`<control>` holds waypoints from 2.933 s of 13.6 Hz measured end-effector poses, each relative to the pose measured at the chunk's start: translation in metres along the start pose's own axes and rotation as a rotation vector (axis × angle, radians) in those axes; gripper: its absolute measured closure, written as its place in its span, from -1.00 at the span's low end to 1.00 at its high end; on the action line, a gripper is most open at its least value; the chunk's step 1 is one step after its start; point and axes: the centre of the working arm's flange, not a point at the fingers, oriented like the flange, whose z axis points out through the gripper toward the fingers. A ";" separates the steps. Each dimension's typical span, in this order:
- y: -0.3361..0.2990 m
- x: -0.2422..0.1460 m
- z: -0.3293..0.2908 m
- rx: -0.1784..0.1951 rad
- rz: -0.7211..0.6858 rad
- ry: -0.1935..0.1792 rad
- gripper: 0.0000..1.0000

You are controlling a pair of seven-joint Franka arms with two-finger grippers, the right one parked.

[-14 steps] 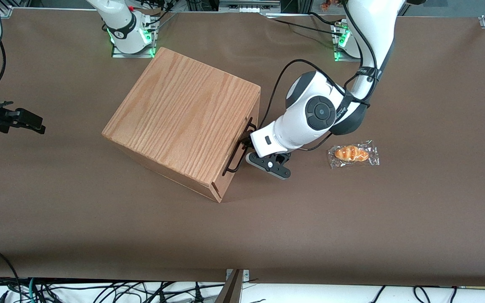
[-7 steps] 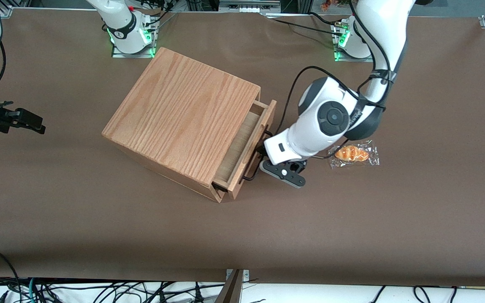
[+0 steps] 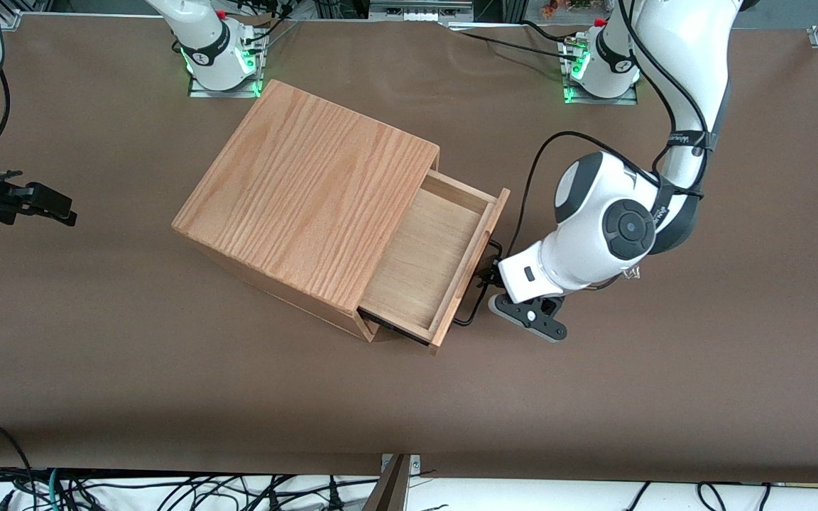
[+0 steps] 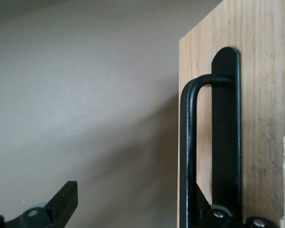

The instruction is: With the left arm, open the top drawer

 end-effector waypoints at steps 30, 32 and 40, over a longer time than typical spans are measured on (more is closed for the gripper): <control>-0.058 -0.005 -0.028 -0.054 -0.089 -0.021 -1.00; -0.058 -0.007 -0.029 -0.066 -0.097 -0.037 -1.00; -0.106 -0.046 -0.172 -0.023 -0.159 -0.046 -1.00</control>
